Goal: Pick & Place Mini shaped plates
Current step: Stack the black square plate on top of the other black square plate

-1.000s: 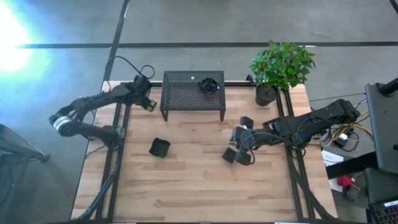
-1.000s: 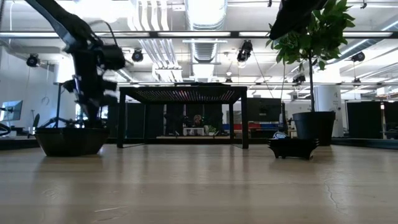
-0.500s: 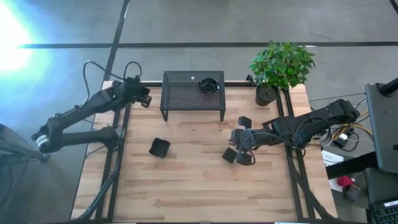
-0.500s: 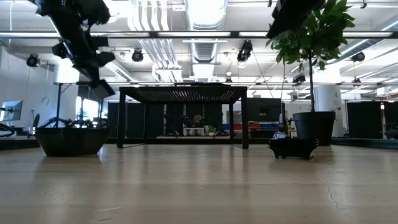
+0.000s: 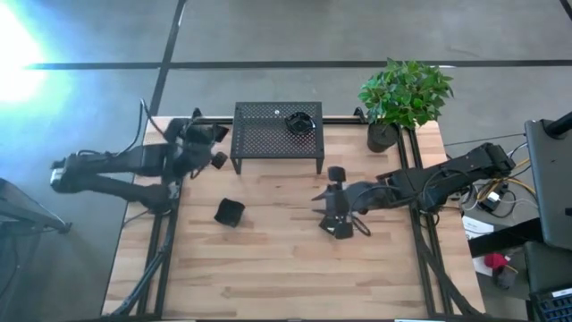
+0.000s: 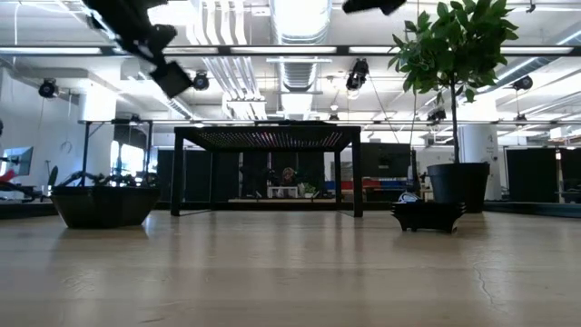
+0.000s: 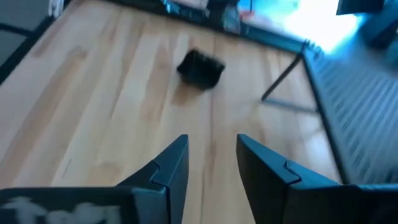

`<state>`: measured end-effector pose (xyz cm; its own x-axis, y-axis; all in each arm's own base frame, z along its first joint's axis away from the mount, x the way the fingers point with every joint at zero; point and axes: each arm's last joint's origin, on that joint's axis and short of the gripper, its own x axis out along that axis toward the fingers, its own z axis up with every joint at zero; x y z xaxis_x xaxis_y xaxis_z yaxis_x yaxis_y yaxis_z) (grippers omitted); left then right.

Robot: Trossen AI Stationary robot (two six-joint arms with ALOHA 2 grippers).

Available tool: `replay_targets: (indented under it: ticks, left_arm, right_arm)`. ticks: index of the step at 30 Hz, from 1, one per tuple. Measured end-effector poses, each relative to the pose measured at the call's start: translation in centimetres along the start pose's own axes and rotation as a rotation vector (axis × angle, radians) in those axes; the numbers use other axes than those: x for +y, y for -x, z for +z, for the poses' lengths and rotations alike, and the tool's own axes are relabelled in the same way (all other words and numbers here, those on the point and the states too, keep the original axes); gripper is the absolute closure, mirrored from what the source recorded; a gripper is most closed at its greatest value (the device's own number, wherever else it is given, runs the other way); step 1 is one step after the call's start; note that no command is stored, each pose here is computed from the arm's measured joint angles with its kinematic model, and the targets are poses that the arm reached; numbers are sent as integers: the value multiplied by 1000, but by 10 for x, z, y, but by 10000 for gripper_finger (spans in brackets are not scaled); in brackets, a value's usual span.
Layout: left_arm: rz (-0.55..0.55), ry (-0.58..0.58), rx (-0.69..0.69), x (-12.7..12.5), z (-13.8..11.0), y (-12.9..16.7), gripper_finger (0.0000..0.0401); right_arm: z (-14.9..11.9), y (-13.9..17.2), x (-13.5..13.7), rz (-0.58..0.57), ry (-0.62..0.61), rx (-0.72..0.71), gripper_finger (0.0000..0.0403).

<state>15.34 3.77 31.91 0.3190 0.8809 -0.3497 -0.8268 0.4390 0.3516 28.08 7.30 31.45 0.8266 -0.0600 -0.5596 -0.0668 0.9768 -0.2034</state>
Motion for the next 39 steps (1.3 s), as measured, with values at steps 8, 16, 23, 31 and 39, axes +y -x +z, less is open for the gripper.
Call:
replay_targets:
  ticks: [8,16,23,31,39]
  left_arm:
    - [-68,-144,-211,-48,10,41,401]
    - [-80,-284,-324,-107,12,61,401]
    - [-86,-338,-369,-151,20,68,401]
    - [-82,-330,-393,-187,42,72,401]
    - [-111,-343,-409,-212,61,78,401]
  right_arm:
    - [15,1,-3,-97,123,-140,261]
    - [27,3,-7,-135,174,-260,264]
    - [27,1,-17,-164,147,-258,268]
    - [25,-2,-23,-185,120,-248,278]
    - [22,-3,-26,-260,110,-220,278]
